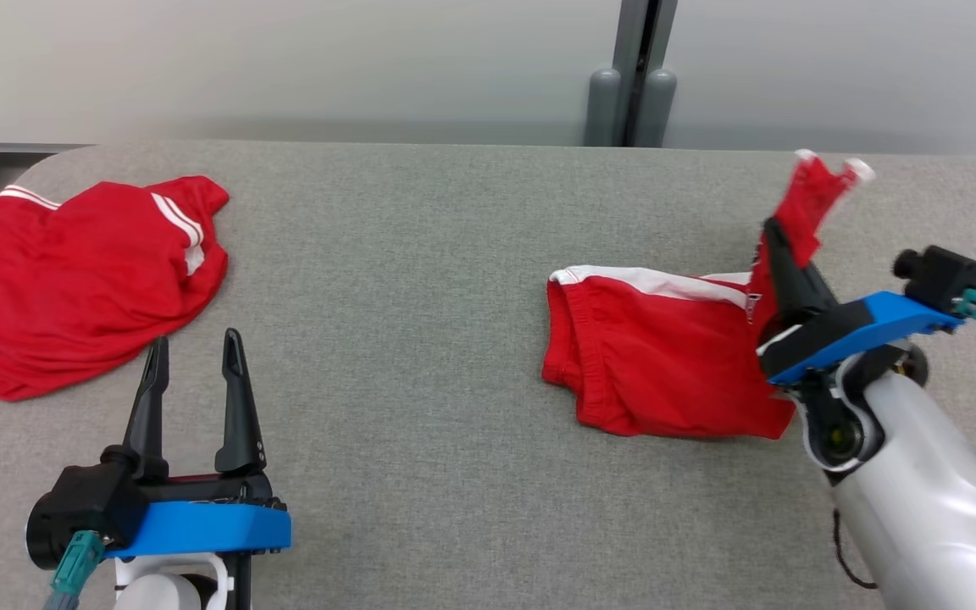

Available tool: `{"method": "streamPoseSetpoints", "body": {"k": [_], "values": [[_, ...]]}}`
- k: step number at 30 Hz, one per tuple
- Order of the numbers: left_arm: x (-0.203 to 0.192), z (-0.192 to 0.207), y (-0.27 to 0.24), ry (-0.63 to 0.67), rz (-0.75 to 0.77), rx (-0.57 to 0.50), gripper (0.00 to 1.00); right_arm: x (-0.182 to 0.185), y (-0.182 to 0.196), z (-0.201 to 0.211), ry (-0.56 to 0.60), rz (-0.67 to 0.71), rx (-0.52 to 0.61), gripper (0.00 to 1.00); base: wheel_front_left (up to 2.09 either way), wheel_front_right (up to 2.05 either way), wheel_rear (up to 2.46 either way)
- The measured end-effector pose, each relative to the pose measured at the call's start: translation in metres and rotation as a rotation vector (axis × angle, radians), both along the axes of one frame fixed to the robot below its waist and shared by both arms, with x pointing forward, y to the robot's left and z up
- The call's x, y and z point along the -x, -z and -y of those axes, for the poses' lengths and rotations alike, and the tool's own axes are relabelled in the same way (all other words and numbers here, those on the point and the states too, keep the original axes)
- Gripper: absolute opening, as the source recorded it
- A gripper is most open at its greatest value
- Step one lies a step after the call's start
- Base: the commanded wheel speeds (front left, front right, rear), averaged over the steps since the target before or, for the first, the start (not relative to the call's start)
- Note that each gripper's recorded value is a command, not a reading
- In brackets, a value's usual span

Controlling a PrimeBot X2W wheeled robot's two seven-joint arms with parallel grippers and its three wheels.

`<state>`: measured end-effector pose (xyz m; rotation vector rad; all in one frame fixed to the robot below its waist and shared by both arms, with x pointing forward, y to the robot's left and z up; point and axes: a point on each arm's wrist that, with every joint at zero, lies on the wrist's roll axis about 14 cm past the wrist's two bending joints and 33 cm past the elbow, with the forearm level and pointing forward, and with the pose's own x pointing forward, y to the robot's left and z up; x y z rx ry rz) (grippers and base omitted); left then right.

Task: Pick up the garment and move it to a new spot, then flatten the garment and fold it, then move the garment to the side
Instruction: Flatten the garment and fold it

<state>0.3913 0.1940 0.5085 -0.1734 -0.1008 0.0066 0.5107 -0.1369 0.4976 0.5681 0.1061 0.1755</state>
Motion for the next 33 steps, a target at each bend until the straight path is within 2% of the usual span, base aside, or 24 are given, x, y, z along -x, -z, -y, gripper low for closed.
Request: {"method": "streamPoseSetpoints", "body": {"k": [7, 13, 18, 27, 28, 29, 33], "values": [[0.007, -0.009, -0.002, -0.031, 0.002, 0.005, 1.00, 0.008, -0.006, -0.072, -0.187, 0.026, 0.039, 0.00, 0.00, 0.00, 0.00], [0.011, -0.014, 0.000, -0.051, -0.005, 0.011, 1.00, 0.036, 0.019, -0.112, -0.345, 0.011, 0.134, 0.00, 0.00, 0.00, 0.00], [0.010, -0.017, 0.003, -0.059, -0.011, 0.015, 1.00, 0.058, 0.045, -0.114, -0.412, -0.023, 0.206, 0.00, 0.00, 0.00, 0.00], [0.008, -0.015, 0.003, -0.059, -0.012, 0.020, 1.00, 0.080, 0.068, -0.120, -0.446, -0.083, 0.210, 0.02, 0.00, 0.00, 0.00], [0.008, -0.015, 0.003, -0.057, -0.011, 0.020, 1.00, 0.083, 0.071, -0.122, -0.455, -0.082, 0.225, 0.47, 0.00, 0.00, 0.00], [0.008, -0.014, 0.002, -0.054, -0.010, 0.020, 1.00, 0.085, 0.070, -0.124, -0.466, -0.073, 0.236, 1.00, 0.00, 0.00, 0.00], [0.008, -0.011, 0.002, -0.045, -0.008, 0.020, 1.00, 0.089, 0.067, -0.133, -0.481, -0.049, 0.240, 1.00, 0.00, 0.00, 0.00]]}}
